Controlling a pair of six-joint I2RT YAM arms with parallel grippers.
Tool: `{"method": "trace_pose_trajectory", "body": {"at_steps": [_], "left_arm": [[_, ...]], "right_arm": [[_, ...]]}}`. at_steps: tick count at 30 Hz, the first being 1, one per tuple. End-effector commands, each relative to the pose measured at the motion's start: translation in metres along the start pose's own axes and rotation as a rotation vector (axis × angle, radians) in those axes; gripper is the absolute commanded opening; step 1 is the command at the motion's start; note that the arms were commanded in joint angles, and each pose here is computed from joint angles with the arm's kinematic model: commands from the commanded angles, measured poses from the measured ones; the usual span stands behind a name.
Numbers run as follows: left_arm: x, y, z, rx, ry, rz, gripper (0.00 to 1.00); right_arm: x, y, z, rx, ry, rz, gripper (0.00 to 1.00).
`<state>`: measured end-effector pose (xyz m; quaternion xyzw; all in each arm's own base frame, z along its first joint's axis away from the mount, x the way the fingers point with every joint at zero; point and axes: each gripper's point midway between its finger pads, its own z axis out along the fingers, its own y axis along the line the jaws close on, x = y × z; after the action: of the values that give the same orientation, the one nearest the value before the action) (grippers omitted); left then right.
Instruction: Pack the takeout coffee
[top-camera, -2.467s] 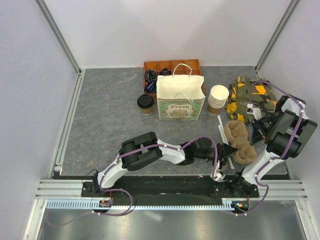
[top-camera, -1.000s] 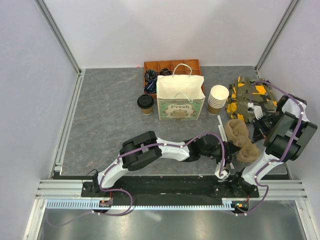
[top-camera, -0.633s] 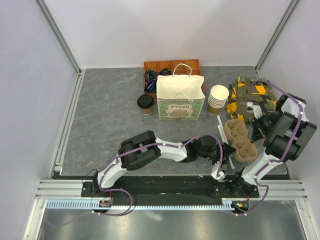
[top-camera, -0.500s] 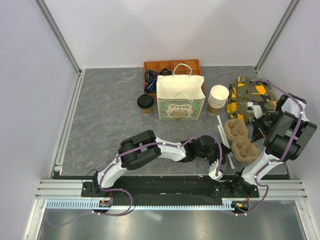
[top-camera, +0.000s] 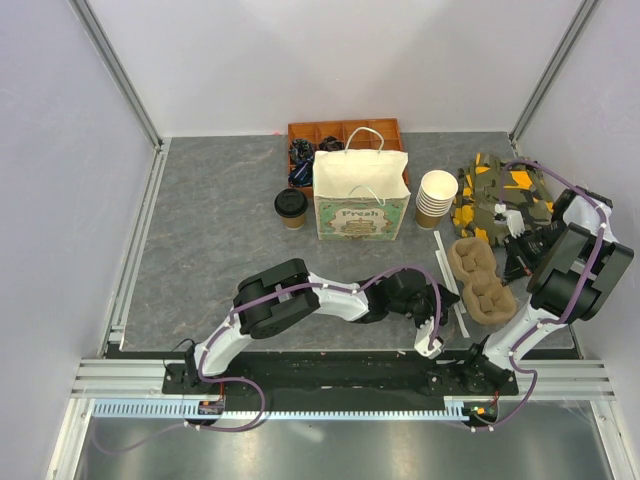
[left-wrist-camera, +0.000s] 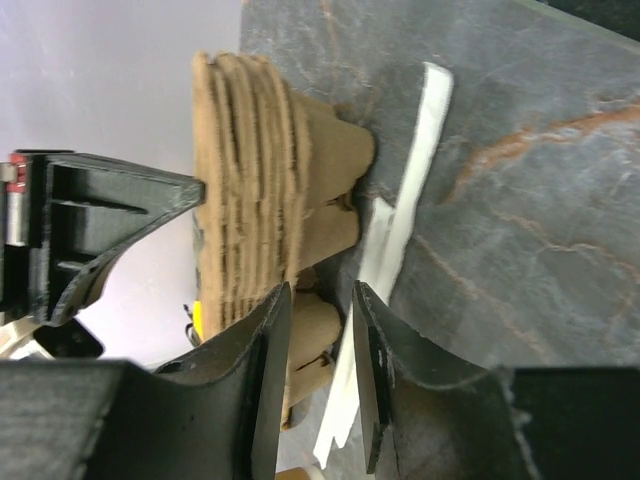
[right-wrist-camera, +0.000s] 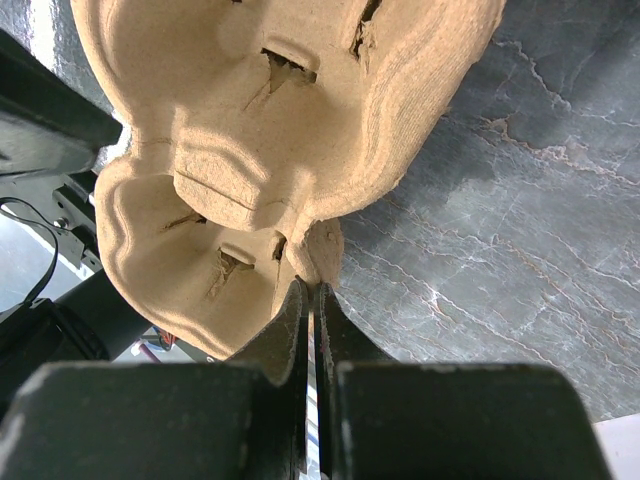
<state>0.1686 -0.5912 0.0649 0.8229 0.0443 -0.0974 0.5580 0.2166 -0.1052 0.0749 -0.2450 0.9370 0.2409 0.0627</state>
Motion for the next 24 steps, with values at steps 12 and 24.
{"method": "trace_pose_trajectory", "body": {"at_steps": [12, 24], "left_arm": [[-0.01, 0.068, -0.003, -0.131, -0.029, 0.062, 0.39], [-0.008, 0.069, -0.005, -0.141, -0.023, 0.033, 0.39]], "right_arm": [[-0.008, 0.019, -0.011, -0.031, -0.038, -0.014, 0.0], [-0.025, 0.006, -0.026, 0.021, -0.063, 0.033, 0.39]]}}
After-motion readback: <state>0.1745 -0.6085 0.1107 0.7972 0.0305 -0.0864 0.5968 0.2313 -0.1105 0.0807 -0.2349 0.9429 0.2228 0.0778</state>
